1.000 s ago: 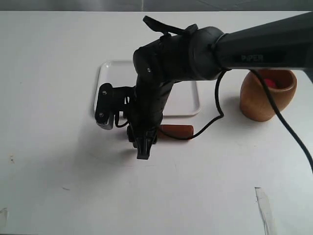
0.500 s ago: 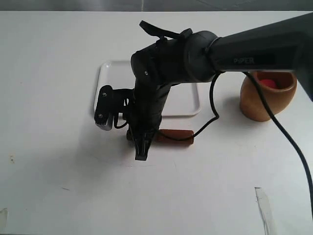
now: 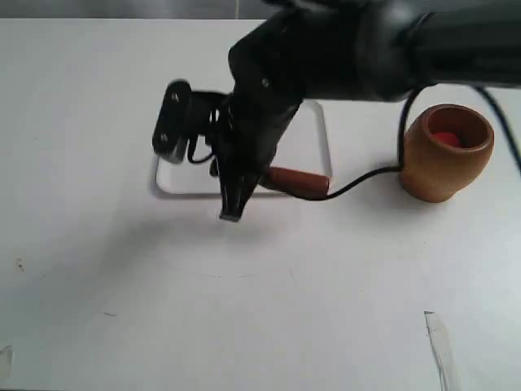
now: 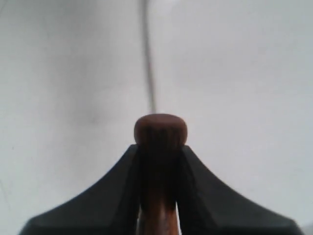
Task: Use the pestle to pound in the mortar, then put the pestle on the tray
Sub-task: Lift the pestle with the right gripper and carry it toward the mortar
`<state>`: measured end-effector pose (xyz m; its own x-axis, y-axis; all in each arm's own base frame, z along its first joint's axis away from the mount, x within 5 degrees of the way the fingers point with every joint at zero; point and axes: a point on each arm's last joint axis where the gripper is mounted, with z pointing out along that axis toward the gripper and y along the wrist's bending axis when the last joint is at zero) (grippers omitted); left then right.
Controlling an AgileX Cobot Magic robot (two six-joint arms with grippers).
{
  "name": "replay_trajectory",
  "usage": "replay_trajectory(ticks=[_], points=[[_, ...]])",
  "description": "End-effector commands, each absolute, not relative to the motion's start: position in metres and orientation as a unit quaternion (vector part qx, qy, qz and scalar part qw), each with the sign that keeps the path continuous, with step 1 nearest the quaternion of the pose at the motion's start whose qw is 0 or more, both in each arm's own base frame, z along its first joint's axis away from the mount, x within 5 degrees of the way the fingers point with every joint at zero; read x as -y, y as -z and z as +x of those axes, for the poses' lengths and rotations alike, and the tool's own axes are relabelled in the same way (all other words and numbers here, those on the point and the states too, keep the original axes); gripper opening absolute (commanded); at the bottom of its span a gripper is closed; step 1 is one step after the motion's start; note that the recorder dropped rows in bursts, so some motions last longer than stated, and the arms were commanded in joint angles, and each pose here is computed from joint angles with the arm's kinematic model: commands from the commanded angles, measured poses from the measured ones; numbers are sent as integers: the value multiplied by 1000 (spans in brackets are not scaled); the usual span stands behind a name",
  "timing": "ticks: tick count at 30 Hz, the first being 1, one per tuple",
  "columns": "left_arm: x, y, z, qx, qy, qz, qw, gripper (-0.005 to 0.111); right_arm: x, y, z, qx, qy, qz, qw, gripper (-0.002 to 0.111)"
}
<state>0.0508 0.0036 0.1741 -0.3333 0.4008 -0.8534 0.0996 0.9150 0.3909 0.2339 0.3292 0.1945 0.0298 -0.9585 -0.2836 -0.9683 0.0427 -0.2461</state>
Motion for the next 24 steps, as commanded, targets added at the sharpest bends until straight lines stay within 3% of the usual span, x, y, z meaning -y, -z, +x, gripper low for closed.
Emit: replay_trajectory(ticks=[1,11,22,24], points=[[-3,-174,51,-805,-128,153,559,0,-306,-260,240,-728,-29,-605,321,0],[-3,-174,51,-805,-128,153,559,0,-207,-326,211,-726,-21,-440,529,0],[-3,-174,51,-805,-128,153,559,0,-114,-313,197,-740,10,-279,612,0],[-3,-174,51,-805,-128,153,559,0,-101,-309,199,-760,14,-181,624,0]])
